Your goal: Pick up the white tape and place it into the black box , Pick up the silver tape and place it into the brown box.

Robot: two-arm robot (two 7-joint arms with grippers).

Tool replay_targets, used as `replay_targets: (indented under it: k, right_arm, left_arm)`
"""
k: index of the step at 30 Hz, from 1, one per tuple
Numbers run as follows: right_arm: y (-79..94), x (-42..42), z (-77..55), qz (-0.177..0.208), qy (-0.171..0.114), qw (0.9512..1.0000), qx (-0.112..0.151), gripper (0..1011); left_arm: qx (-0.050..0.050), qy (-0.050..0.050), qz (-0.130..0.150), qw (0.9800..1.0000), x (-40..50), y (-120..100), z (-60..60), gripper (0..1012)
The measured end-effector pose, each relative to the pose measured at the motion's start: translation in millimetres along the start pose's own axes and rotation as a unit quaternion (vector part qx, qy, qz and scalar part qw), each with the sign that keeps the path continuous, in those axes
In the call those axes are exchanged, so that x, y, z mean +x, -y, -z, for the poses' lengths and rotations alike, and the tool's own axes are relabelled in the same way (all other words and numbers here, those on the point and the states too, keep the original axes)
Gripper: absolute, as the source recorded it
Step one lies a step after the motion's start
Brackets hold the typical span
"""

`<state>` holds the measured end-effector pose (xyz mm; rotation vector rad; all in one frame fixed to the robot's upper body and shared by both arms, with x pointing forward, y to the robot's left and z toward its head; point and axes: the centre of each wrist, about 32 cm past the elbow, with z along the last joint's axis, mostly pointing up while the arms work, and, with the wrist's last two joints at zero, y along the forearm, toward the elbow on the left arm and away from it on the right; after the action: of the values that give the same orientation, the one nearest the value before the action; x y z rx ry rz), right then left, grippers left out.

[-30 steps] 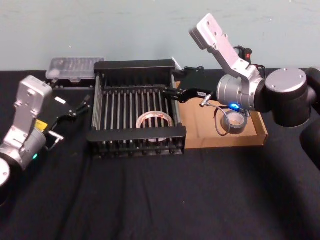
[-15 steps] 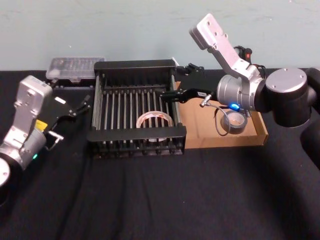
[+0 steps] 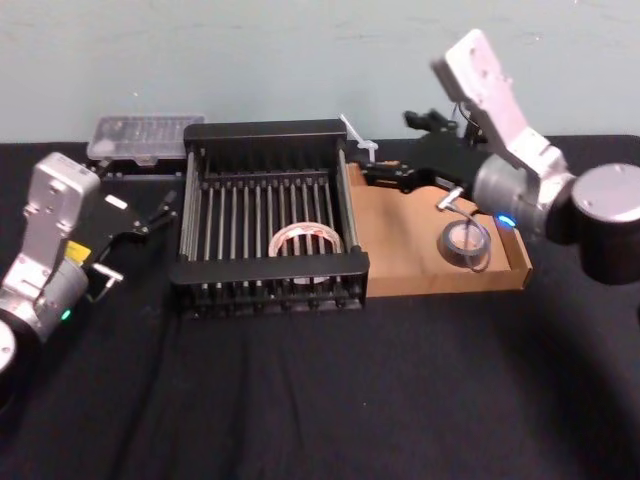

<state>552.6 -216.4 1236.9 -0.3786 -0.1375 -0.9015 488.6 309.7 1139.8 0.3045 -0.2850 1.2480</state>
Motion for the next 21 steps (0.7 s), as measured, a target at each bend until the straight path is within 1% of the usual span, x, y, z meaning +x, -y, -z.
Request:
replay_targets:
  k: [1,2,3,6,7,8,9,12,13,15,18,19,21]
  right_arm:
    - [3.1,0.0,2.7,0.007,0.000,1.0000,0.001,1002]
    - [8.9,-0.4,8.4,0.020,0.000,0.9998,0.004,1002]
    - [8.9,-0.4,8.4,0.020,0.000,0.9998,0.004,1002]
    - [20.4,-2.2,20.6,0.040,-0.001,0.9992,0.008,1002]
    - [26.9,-4.9,28.5,0.052,0.000,0.9986,0.010,1002]
    - [30.2,-6.2,32.2,0.057,0.000,0.9983,0.011,1002]
    - [36.1,-9.1,39.2,0.066,0.003,0.9977,0.014,1002]
    - [43.4,-13.3,49.1,0.075,0.007,0.9970,0.017,1002]
    - [48.8,-16.0,55.9,0.081,0.009,0.9966,0.017,1002]
    - [55.0,-20.2,64.9,0.089,0.013,0.9958,0.019,1002]
    - [60.1,-24.4,72.7,0.096,0.014,0.9950,0.021,1002]
    - [62.7,-26.8,77.3,0.101,0.015,0.9946,0.021,1002]
    - [65.1,-29.2,81.3,0.106,0.016,0.9940,0.022,1002]
  left_arm:
    - [0.000,0.000,0.000,1.0000,0.0,0,0.0,1001]
    - [0.000,0.000,0.000,1.0000,0.0,0,0.0,1001]
    - [0.000,0.000,0.000,1.0000,0.0,0,0.0,1002]
    - [0.000,0.000,0.000,1.0000,0.0,0,0.0,1001]
    - [0.000,0.000,0.000,1.0000,0.0,0,0.0,1001]
    - [0.000,0.000,0.000,1.0000,0.0,0,0.0,1001]
    - [0.000,0.000,0.000,1.0000,0.0,0,0.0,1001]
    - [0.000,0.000,0.000,1.0000,0.0,0,0.0,1001]
    - [0.000,0.000,0.000,1.0000,0.0,0,0.0,1001]
    - [0.000,0.000,0.000,1.0000,0.0,0,0.0,1001]
    - [0.000,0.000,0.000,1.0000,0.0,0,0.0,1001]
    - [0.000,0.000,0.000,1.0000,0.0,0,0.0,1001]
    - [0.000,0.000,0.000,1.0000,0.0,0,0.0,1001]
